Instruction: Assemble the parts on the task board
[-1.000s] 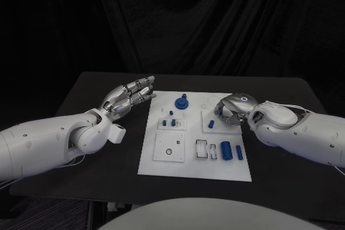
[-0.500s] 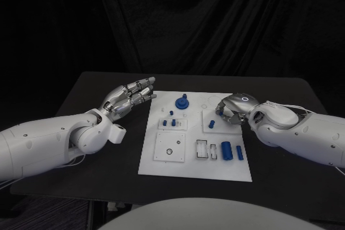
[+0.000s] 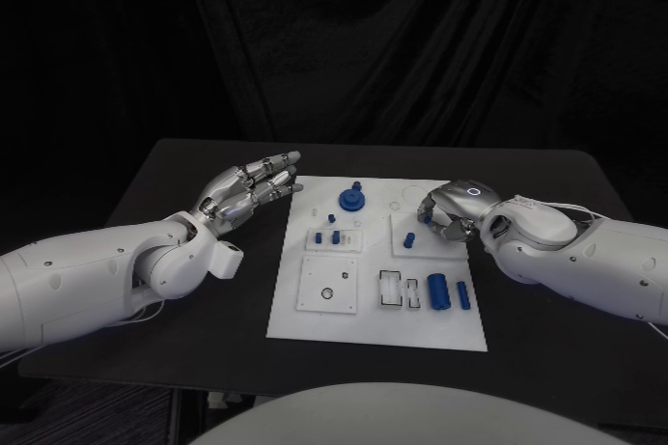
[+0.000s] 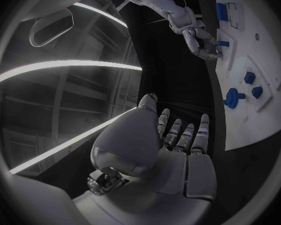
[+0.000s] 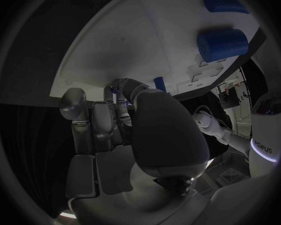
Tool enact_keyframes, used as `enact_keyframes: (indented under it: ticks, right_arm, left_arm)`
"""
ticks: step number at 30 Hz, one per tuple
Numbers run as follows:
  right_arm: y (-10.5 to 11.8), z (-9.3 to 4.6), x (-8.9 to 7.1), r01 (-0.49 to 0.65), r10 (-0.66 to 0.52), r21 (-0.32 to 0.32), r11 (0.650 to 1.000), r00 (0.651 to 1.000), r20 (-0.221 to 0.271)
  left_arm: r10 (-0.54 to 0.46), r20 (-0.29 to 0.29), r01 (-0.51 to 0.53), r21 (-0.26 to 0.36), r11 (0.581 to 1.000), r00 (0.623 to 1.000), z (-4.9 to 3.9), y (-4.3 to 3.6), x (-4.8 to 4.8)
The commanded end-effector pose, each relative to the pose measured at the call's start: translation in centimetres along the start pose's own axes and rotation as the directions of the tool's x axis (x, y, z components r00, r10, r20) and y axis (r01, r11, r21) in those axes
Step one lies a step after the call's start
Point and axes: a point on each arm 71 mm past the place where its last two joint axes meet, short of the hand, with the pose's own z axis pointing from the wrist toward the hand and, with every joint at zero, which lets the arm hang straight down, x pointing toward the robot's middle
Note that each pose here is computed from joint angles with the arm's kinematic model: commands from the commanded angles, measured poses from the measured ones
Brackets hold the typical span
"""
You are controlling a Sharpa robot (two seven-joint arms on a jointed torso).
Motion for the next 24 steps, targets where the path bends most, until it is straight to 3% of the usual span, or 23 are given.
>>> enact_keyframes:
  ticks: [1,17,24]
  right_arm:
    - [-0.2,-0.2,0.2,-0.001,0.000,0.022,1.000,1.000,0.010]
    - [-0.4,-0.3,-0.1,-0.003,0.002,0.024,1.000,1.000,0.029]
    - [-0.7,-0.4,-1.5,0.006,-0.008,0.036,0.999,0.999,0.038]
  left_arm:
    - [-0.015,-0.008,0.015,0.032,0.999,1.000,0.04,-0.16,0.19]
    - [-0.013,-0.002,0.013,0.027,1.000,1.000,-0.04,0.06,0.12]
    - [-0.012,0.000,0.012,0.022,1.000,1.000,-0.10,0.20,0.07]
